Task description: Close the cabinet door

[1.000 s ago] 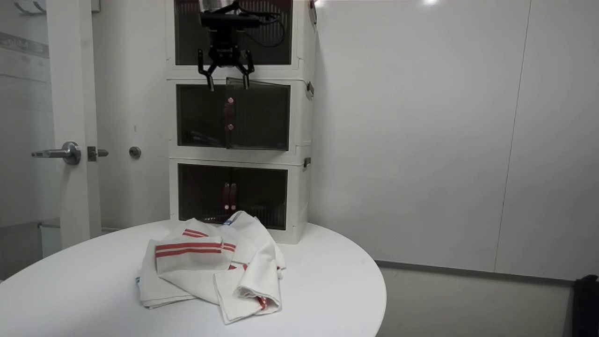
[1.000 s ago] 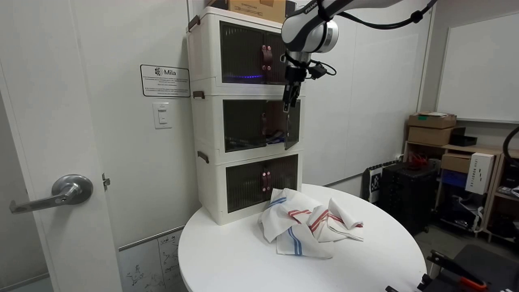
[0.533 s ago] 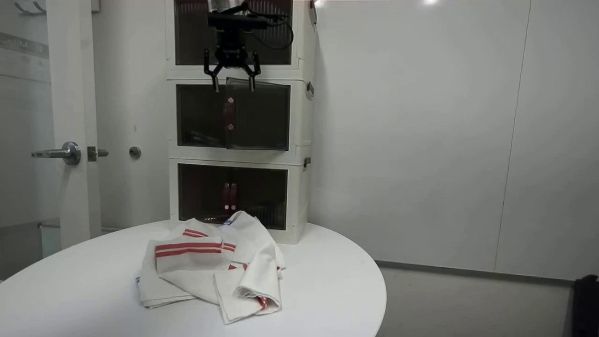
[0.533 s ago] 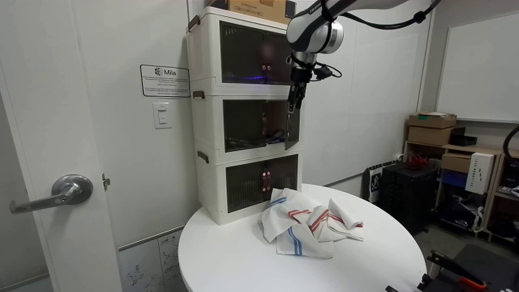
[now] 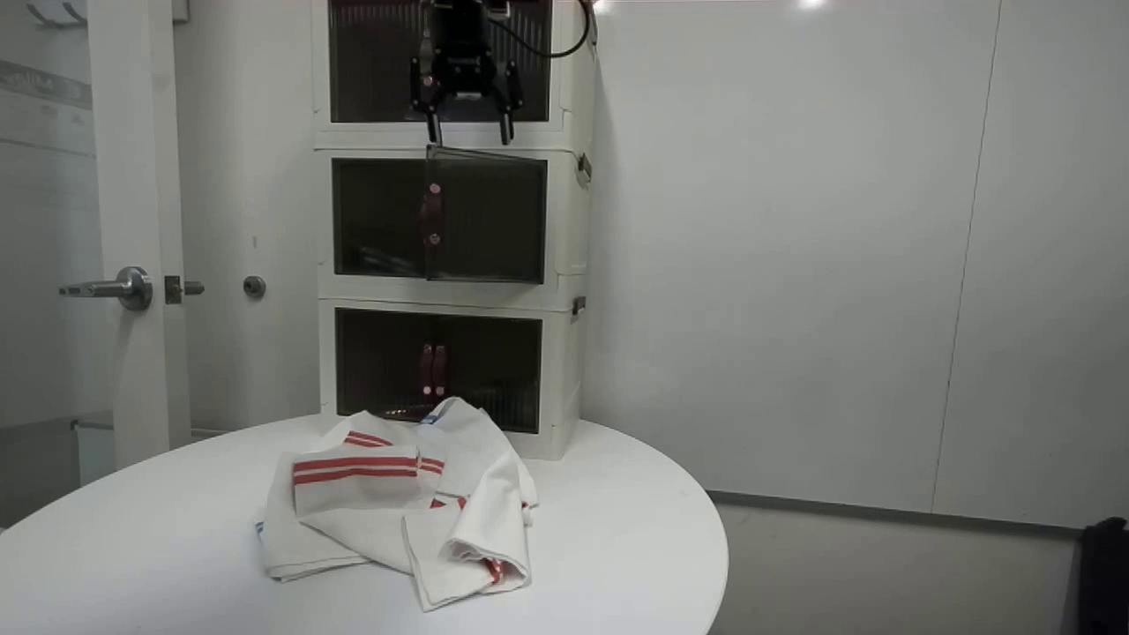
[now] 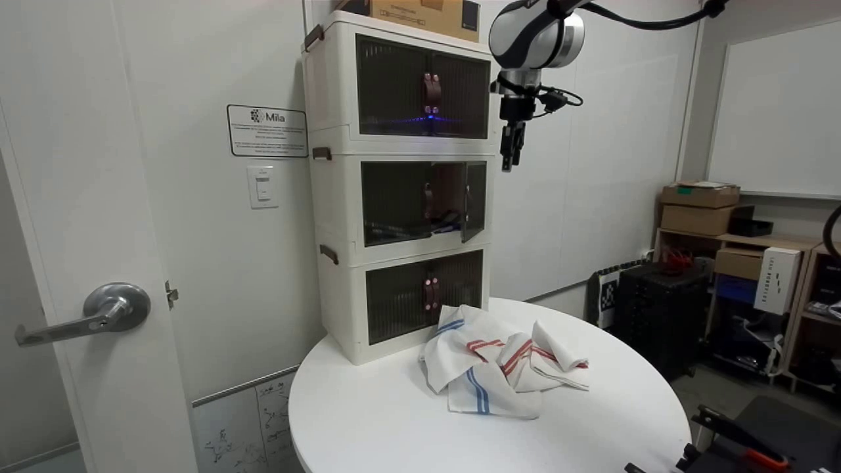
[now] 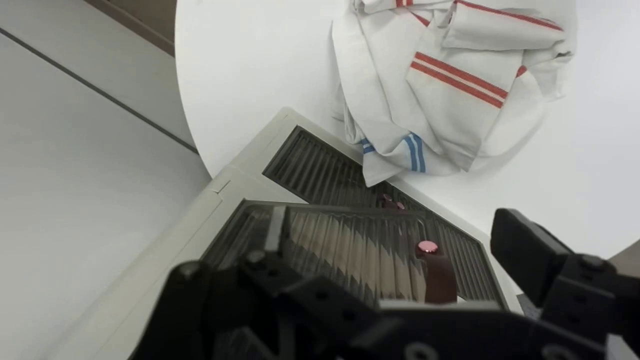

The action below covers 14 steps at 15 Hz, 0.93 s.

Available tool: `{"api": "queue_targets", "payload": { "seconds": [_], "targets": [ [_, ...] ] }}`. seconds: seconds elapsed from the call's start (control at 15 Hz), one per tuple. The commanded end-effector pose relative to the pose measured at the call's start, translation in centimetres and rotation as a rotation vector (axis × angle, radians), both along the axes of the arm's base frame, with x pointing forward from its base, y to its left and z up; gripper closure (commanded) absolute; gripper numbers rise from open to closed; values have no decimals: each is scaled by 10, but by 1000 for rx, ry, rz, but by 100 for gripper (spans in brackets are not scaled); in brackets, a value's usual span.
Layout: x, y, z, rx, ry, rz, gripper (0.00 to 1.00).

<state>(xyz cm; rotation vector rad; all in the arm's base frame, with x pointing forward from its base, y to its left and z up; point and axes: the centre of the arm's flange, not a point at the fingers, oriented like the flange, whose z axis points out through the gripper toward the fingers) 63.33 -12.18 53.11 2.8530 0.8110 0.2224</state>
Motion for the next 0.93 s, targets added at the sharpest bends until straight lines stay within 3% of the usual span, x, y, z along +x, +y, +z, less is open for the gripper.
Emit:
{"api": "queue_targets", "payload": {
  "seconds": [0.0,0.53,0.87],
  "targets": [
    [-7,9,-14,-13,-35,-3,0],
    [26,39,-57,11,-158,3,0],
    [48,59,-63,20,-291,-22,0]
  ]
}}
